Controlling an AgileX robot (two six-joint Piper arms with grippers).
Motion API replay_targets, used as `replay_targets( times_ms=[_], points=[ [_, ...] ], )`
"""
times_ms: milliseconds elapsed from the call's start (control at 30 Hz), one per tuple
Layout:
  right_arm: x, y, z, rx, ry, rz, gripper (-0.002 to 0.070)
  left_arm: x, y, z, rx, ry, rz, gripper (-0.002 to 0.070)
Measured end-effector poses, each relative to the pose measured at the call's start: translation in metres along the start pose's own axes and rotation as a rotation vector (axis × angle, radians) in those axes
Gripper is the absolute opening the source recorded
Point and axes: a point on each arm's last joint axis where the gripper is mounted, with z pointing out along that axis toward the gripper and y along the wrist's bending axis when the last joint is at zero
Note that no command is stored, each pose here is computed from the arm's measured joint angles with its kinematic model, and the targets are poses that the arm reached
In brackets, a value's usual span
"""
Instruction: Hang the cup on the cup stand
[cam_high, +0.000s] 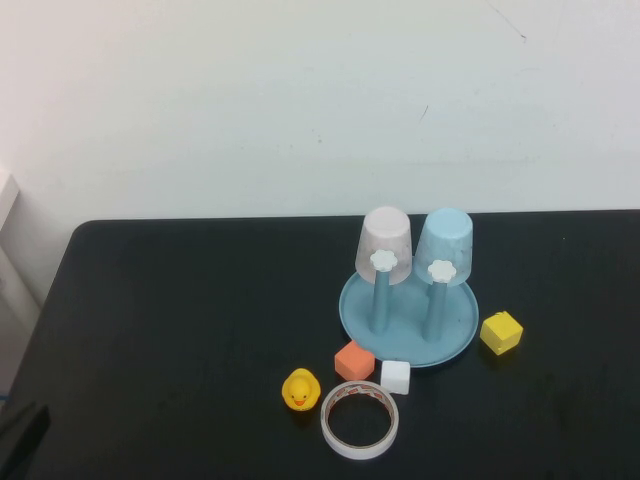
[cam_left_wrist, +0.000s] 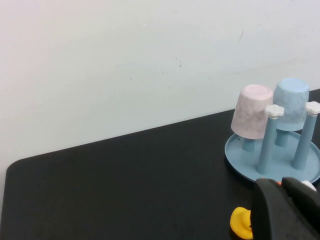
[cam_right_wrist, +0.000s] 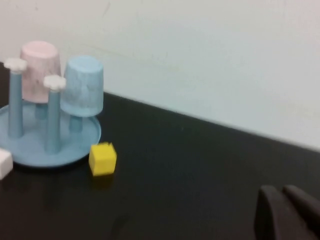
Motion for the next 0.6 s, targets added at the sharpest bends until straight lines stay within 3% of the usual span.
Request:
replay_targets(
  times_ms=[167, 600],
  points=[
    [0.03, 0.006, 0.01, -0.001, 0.069, 0.048, 0.0, 0.0, 0.0, 0.0, 0.0, 0.0, 0.0, -0.0001],
    [0.032, 0.006, 0.01, -0.022, 0.078, -0.024, 0.0, 0.0, 0.0, 0.0, 0.0, 0.0, -0.004, -0.0001]
  ],
)
